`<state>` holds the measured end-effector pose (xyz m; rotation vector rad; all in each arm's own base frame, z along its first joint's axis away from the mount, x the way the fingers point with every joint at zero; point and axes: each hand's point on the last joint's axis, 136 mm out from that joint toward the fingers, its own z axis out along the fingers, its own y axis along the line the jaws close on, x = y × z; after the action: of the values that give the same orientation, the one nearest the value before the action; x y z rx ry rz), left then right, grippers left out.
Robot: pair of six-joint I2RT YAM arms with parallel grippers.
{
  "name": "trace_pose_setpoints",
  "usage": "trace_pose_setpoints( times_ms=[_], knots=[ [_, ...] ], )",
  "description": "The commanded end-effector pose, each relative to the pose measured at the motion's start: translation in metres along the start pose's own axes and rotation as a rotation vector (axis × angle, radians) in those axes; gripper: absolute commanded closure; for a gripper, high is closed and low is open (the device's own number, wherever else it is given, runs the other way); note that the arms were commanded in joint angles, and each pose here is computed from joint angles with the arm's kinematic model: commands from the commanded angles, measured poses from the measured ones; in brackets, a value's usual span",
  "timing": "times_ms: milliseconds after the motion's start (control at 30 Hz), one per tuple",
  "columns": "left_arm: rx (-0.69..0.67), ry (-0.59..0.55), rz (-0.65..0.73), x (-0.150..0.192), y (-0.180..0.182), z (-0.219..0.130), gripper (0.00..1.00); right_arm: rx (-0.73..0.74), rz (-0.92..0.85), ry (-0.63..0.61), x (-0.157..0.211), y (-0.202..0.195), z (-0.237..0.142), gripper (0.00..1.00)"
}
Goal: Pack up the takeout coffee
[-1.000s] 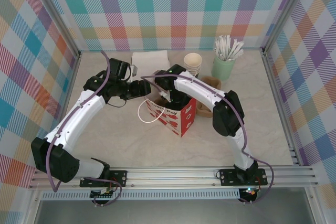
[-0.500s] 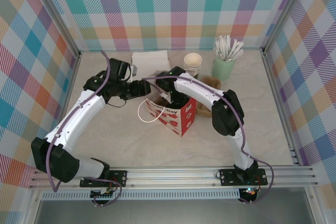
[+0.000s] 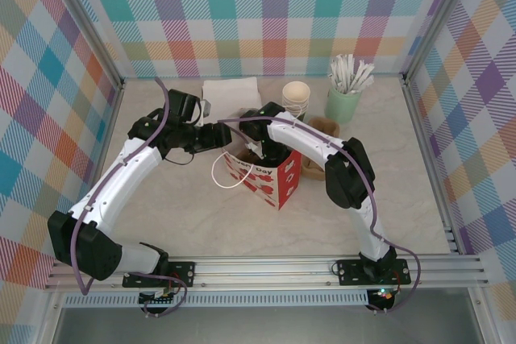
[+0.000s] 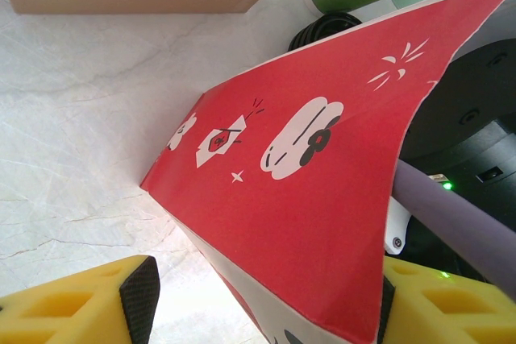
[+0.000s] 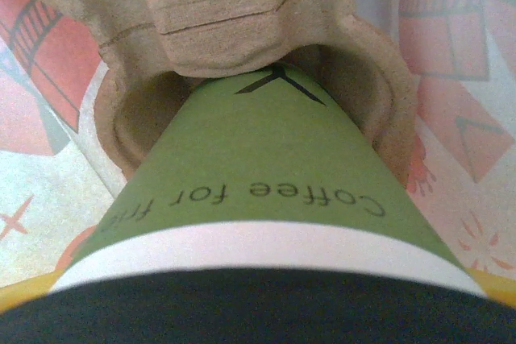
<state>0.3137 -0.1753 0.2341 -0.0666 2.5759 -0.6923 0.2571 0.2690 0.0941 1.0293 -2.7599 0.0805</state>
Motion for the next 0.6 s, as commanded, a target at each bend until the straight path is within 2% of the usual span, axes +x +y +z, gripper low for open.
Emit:
trace_pose_setpoints(
  times_ms=[0, 567],
  knots=[
    [-0.006, -0.003, 0.013, -0.001, -0.002, -0.004, 0.33, -0.006, 0.012, 0.03, 0.002, -0.002, 0.01, 0.23],
    [-0.01, 0.0, 0.016, -0.001, -0.003, -0.004, 0.33, -0.01, -0.001, 0.008, -0.007, -0.001, 0.021, 0.23]
  ],
)
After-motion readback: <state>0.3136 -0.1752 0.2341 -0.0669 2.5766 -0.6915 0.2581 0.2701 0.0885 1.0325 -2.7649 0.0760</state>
